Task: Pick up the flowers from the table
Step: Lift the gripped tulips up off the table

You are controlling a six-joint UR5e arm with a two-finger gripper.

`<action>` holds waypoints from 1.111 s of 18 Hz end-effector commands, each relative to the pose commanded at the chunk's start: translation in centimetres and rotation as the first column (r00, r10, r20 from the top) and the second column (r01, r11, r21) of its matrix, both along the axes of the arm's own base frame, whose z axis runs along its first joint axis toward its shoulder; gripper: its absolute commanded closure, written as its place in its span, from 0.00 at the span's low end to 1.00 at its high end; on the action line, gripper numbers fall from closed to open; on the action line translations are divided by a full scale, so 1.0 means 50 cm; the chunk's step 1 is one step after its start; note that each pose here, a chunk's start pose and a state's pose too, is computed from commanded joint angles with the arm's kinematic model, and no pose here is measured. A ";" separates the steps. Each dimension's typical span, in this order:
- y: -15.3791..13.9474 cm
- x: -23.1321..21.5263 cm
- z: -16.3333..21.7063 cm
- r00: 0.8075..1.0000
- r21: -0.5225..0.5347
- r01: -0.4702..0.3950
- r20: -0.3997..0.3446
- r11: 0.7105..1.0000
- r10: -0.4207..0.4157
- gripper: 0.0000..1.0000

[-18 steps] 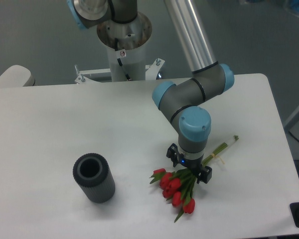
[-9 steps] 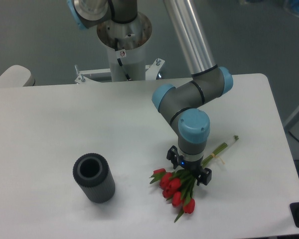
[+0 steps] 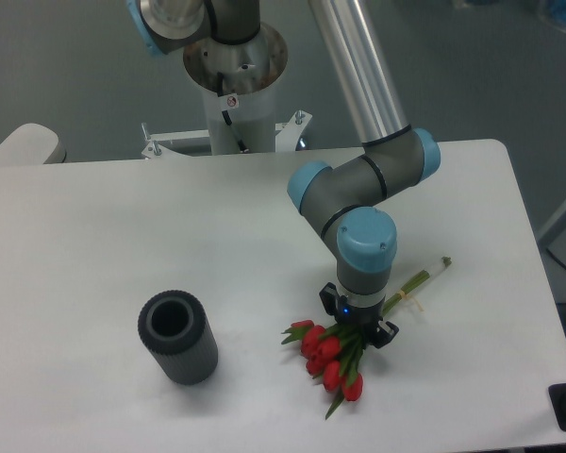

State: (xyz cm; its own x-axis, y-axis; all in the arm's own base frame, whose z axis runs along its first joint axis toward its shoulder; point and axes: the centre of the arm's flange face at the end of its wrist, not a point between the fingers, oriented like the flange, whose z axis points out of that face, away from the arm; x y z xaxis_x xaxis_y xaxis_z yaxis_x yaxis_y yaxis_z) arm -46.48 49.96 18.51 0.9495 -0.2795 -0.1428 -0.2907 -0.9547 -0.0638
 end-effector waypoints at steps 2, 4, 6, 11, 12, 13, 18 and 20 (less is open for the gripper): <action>0.000 -0.003 0.005 1.000 0.004 0.005 -0.003 1.000 -0.005 0.69; 0.003 -0.010 0.017 1.000 0.013 0.005 -0.013 1.000 -0.005 0.72; 0.009 -0.020 0.043 0.999 0.029 0.023 -0.031 0.999 -0.022 0.72; 0.081 -0.019 0.189 0.996 0.214 0.080 -0.042 0.974 -0.073 0.71; 0.091 -0.019 0.213 0.996 0.257 0.090 -0.037 0.962 -0.083 0.71; 0.096 -0.015 0.242 0.995 0.296 0.099 -0.039 0.950 -0.092 0.71; 0.088 -0.011 0.350 0.992 0.462 0.105 0.018 0.881 -0.128 0.71; 0.082 -0.027 0.381 0.990 0.523 0.095 0.040 0.847 -0.135 0.71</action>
